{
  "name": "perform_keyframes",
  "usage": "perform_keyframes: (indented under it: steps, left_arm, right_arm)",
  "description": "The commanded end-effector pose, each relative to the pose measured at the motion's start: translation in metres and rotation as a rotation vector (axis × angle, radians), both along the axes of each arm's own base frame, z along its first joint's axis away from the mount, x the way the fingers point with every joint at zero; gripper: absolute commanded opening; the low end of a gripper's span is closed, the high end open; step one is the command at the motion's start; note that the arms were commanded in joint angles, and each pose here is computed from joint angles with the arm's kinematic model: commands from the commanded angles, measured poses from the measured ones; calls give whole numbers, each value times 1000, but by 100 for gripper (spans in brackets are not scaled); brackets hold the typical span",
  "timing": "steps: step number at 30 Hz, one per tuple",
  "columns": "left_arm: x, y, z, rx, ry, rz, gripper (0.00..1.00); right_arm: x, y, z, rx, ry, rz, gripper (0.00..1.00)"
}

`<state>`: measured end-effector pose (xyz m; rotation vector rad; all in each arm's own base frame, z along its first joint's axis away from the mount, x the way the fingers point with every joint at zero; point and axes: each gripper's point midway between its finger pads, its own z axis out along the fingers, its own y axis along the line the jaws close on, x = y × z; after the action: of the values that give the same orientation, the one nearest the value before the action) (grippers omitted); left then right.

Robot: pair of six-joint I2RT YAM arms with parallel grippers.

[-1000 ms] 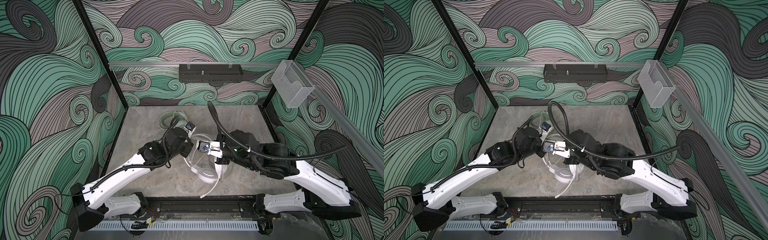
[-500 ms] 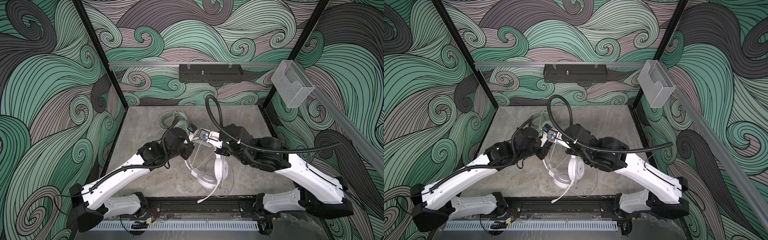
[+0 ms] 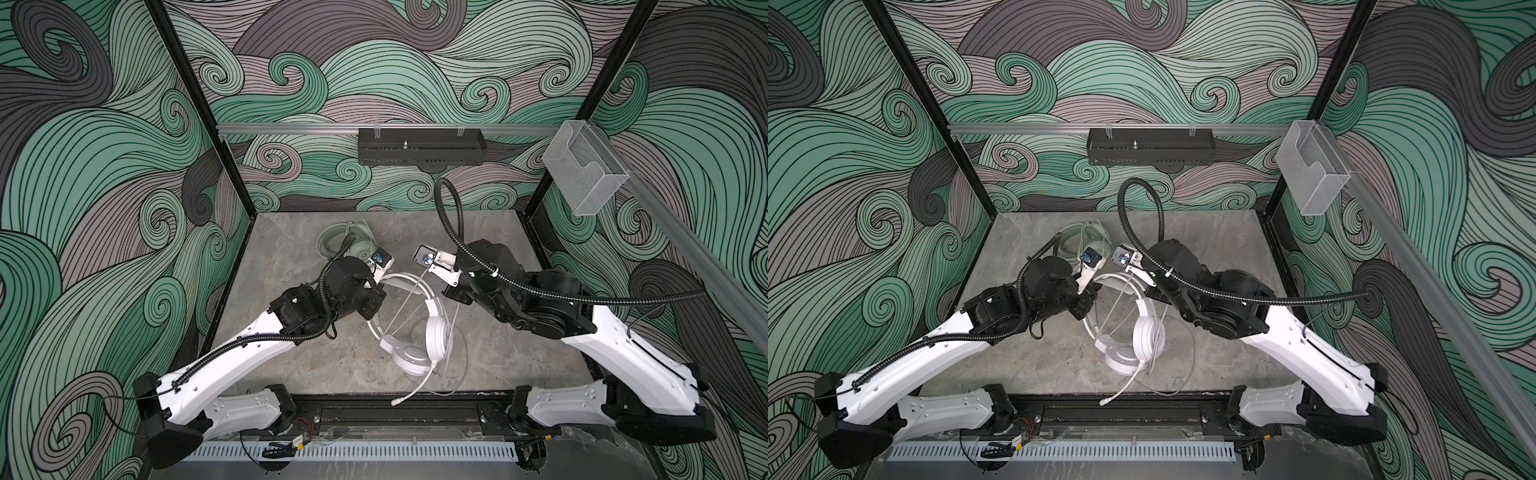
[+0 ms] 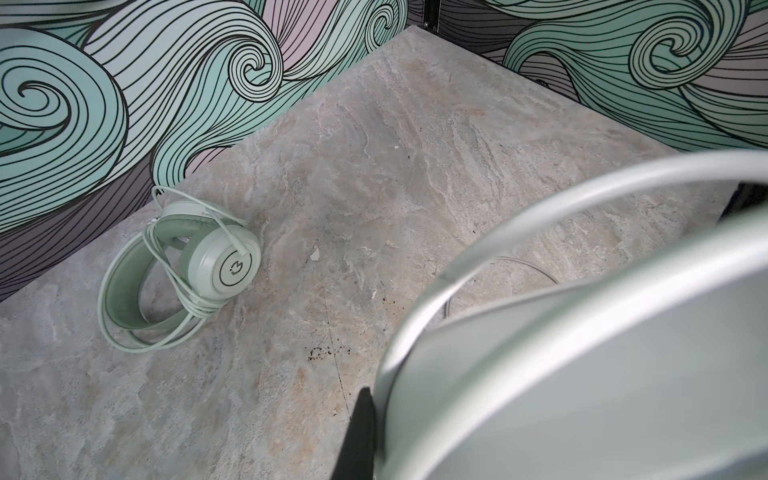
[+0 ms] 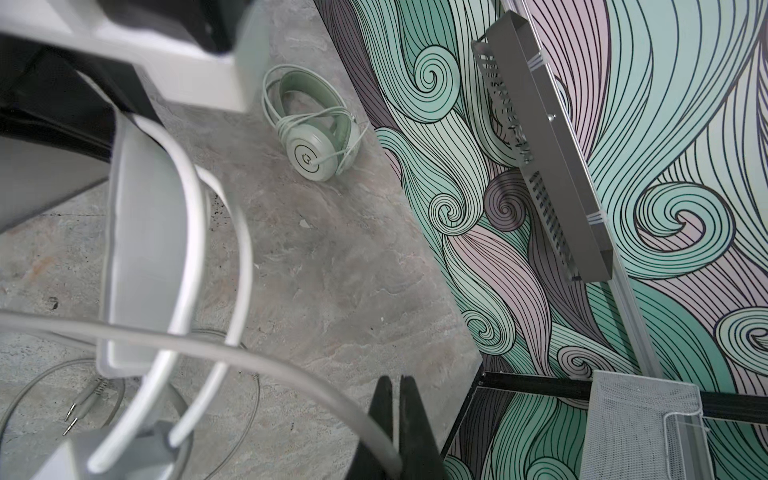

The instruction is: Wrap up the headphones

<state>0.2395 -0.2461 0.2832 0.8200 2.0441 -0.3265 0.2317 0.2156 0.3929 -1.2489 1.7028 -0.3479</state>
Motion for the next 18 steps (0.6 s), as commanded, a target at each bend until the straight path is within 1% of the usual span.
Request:
perform_keyframes:
  steps: [1,5,11,15,16,18]
  left_arm:
    - [1,5,31,-53,-73,24,0]
    - [6,15,43,-63,-124,69,0]
    - [11,25,54,-29,-171,109,0]
    - [16,34,58,11,-186,152,0]
    - [16,35,60,6,-197,156,0]
    - [15,33,66,-3,-212,141,0]
  right_arm:
    - [2,-8,6,33,-22,-22,0]
    - [6,-13,4,-6,-50,-29,0]
    - [9,-16,7,-44,-79,-30,0]
    - [14,-25,3,-206,-141,-42,0]
    - [14,-29,4,-213,-149,-45,0]
    - [10,-33,10,-176,-153,-39,0]
